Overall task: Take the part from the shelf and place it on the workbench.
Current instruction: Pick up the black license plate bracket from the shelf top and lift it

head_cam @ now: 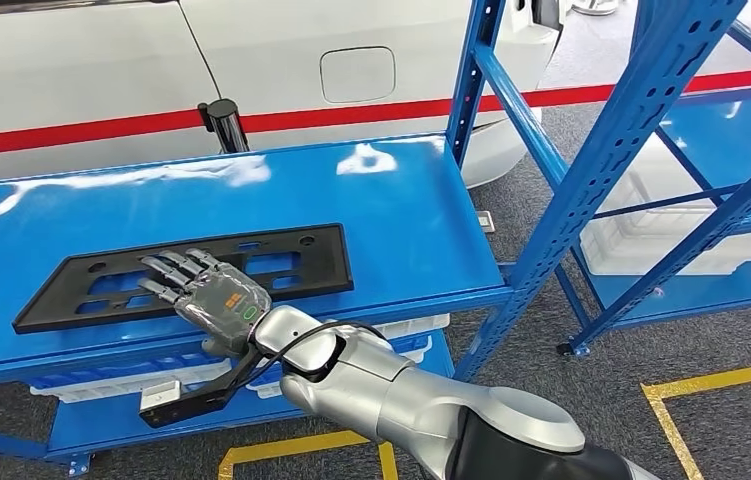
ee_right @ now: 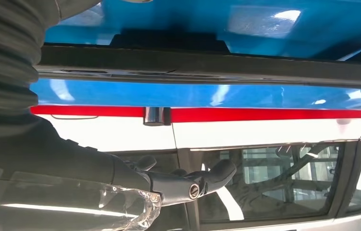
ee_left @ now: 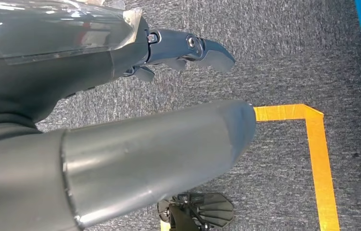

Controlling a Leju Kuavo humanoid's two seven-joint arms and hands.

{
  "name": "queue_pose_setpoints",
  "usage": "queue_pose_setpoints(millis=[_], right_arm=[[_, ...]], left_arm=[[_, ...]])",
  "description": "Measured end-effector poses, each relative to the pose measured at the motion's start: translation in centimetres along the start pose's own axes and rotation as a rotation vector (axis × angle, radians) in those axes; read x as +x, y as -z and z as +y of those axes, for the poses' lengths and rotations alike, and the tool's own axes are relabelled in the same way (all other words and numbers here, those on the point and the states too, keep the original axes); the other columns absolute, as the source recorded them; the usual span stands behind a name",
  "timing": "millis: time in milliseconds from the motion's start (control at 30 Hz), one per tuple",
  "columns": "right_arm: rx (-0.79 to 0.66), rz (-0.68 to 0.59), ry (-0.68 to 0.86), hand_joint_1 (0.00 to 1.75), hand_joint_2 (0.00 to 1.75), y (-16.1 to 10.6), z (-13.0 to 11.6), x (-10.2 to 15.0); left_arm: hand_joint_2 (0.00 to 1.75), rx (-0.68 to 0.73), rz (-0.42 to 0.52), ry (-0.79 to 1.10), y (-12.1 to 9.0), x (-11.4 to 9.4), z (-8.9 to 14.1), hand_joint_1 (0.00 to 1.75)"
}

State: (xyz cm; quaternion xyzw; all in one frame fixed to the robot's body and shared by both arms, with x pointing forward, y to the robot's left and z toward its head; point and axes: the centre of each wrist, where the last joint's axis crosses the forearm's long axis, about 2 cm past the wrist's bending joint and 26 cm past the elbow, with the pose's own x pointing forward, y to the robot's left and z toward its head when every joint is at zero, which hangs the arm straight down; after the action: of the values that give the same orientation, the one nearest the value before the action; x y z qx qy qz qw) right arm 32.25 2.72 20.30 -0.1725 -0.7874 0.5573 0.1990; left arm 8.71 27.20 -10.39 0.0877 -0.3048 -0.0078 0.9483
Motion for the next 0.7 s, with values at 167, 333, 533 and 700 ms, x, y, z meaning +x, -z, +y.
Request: queue_pose_setpoints(millis=[167,333,533,700], right_arm=[[0.001,-0.001,-0.001,0.00,1.75,-0.01,0.02,0.02],[0.004,-0.004,-0.003,0.00,1.75,-0.03,0.06,0.05],[0.029,0.018,0.019,0.00,1.75,-0.15,0.27,0.06],[0.083,0.102,0.045,0.00,1.75,-0.48,0.69,-0.63]], left_arm=[[0.00,0.000,0.000,0.000,-0.01,0.00,-0.03,0.00],[0.00,0.006,0.004,0.008,-0.01,0.00,-0.01,0.00],[0.00,0.015,0.007,0.017,0.00,0.04,-0.02,0.00],[0.00,0.012,0.008,0.028,0.04,0.20,-0.14,0.00]])
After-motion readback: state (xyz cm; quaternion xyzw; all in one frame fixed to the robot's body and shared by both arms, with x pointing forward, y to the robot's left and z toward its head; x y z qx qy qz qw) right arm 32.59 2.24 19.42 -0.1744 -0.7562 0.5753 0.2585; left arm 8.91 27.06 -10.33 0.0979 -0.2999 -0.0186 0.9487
